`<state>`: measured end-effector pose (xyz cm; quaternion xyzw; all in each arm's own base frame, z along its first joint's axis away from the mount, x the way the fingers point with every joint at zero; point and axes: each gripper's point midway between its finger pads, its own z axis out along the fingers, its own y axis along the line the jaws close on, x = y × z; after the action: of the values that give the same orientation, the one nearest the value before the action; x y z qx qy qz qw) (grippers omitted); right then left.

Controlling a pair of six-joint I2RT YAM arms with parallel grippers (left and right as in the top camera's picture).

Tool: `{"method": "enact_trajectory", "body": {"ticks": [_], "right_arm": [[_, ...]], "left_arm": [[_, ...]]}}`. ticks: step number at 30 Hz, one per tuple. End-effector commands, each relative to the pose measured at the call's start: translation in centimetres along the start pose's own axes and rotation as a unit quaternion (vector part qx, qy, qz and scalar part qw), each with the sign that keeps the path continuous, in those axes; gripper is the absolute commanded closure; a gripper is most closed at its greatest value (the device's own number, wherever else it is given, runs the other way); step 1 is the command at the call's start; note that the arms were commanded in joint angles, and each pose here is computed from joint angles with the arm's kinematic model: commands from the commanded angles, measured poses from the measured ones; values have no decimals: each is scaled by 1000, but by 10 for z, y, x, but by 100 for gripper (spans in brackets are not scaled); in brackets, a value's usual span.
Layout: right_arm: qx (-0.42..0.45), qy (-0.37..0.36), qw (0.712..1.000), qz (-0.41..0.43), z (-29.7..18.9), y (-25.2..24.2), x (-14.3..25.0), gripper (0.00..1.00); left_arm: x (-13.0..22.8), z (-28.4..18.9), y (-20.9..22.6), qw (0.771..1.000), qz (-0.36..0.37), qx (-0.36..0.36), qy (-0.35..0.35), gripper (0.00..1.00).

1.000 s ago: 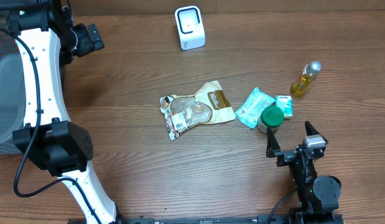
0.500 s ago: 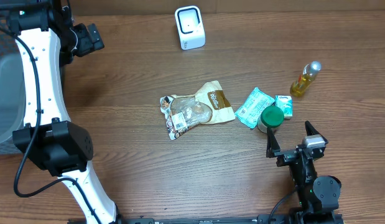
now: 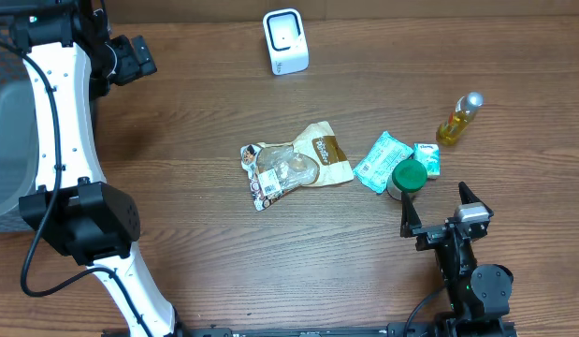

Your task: Scan the item barcode

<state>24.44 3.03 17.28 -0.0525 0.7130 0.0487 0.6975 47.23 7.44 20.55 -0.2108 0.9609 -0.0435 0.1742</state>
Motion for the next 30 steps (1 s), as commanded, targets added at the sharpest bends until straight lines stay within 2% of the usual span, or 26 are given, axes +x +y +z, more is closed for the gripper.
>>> {"method": "enact_trajectory", "body": {"ticks": [1,6,11,19,25,30], "right_arm": [[2,-1,1000,-2,0,-1,2,0],[2,-1,1000,-2,0,-1,2,0],[2,-1,1000,-2,0,-1,2,0],[2,-1,1000,-2,0,-1,2,0],[2,-1,1000,-2,0,-1,2,0],[2,-1,1000,-2,0,-1,2,0]], "left_arm": [[-1,1,-7,1000,7,3,-2,0],[-2,-9,-8,1000,7,6,-12,0],[-4,-38,-11,999,9,14,-42,0],[-1,-125,-16,991,16,38,-131,1],[17,-208,-17,974,22,62,-217,0],[41,-224,-11,972,23,64,-223,1]]}}
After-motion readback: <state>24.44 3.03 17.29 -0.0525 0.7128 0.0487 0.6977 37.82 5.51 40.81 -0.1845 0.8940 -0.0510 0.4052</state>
